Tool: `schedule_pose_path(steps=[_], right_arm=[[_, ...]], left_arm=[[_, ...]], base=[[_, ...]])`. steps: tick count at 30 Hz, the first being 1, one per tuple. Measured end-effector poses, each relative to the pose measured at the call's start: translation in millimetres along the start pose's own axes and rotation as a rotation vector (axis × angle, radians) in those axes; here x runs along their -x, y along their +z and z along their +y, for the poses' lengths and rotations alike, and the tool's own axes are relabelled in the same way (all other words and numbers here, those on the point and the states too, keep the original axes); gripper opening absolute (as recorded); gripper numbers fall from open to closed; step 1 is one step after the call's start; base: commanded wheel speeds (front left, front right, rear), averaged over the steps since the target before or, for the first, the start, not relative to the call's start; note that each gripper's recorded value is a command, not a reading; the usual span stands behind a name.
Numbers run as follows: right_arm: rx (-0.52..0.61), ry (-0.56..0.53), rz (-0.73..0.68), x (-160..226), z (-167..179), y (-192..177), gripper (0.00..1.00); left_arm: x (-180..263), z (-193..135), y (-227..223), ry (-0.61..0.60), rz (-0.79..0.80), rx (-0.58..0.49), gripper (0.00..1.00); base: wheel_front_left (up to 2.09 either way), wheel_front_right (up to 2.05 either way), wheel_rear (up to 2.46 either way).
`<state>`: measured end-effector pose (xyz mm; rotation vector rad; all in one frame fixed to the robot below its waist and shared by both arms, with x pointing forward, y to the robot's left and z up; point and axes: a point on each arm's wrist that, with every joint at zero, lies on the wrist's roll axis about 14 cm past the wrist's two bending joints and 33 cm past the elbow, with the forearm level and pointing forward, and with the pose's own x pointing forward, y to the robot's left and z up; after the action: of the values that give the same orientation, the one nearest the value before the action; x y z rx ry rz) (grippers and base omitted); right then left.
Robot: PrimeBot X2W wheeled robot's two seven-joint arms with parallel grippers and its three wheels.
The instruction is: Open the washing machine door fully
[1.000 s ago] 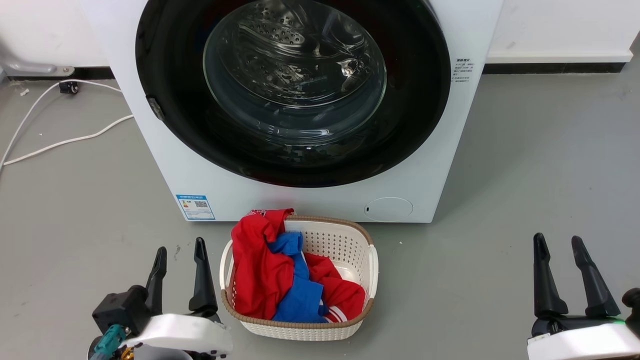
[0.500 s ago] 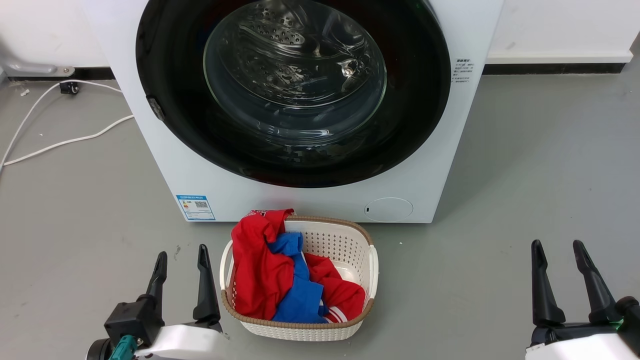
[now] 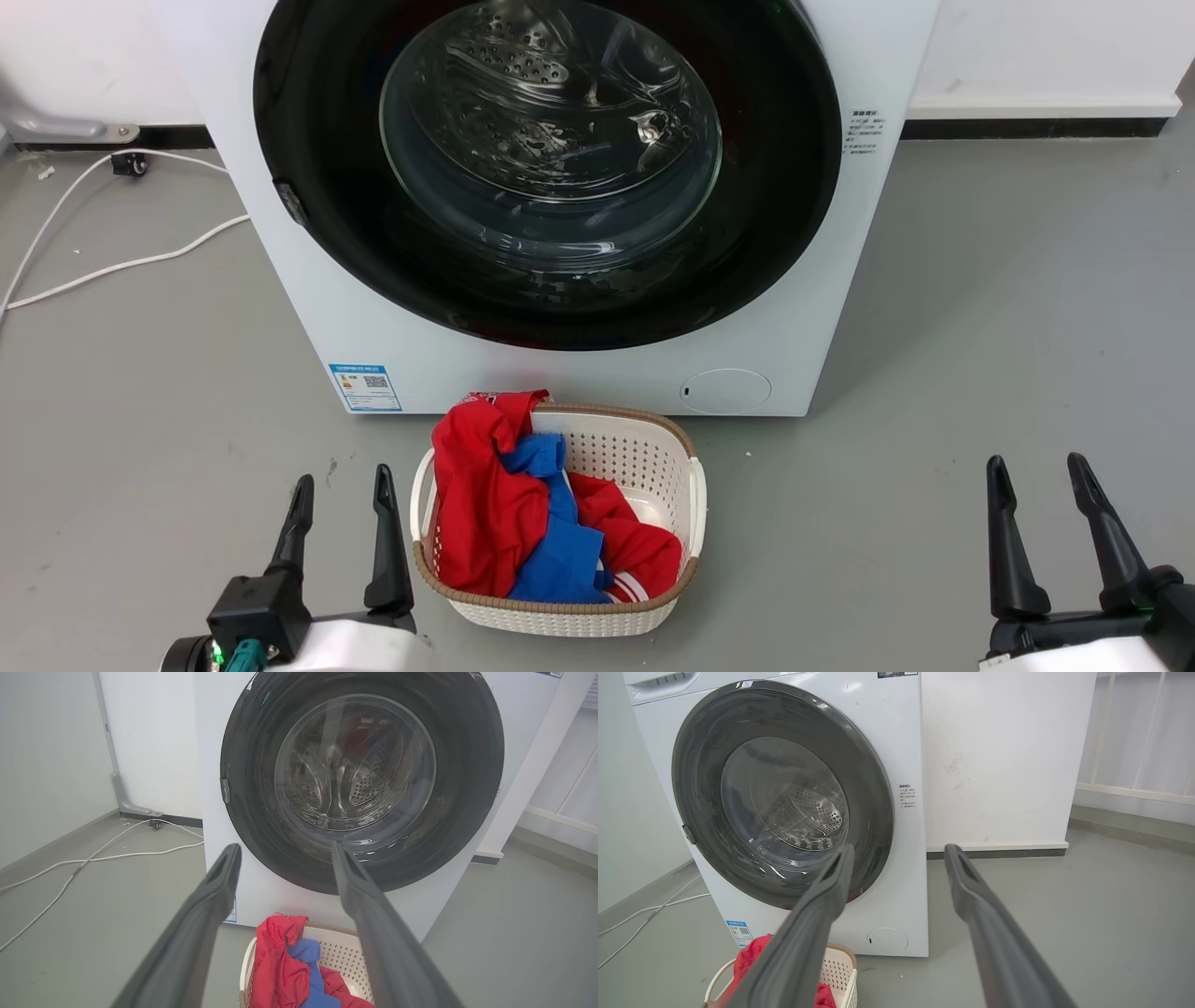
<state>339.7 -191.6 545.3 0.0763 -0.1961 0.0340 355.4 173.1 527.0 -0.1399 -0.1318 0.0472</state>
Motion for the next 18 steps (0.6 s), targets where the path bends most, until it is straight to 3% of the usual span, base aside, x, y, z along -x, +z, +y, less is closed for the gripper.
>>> schedule_pose_path(steps=[18], right_arm=[[0.024,0.007,0.005,4.9,1.1,-3.8,1.00]], left_arm=[[6.1,-0.9,-10.5,-0.002,0.021,-0.039,1.00]], base=[[0.00,0.00,0.00]])
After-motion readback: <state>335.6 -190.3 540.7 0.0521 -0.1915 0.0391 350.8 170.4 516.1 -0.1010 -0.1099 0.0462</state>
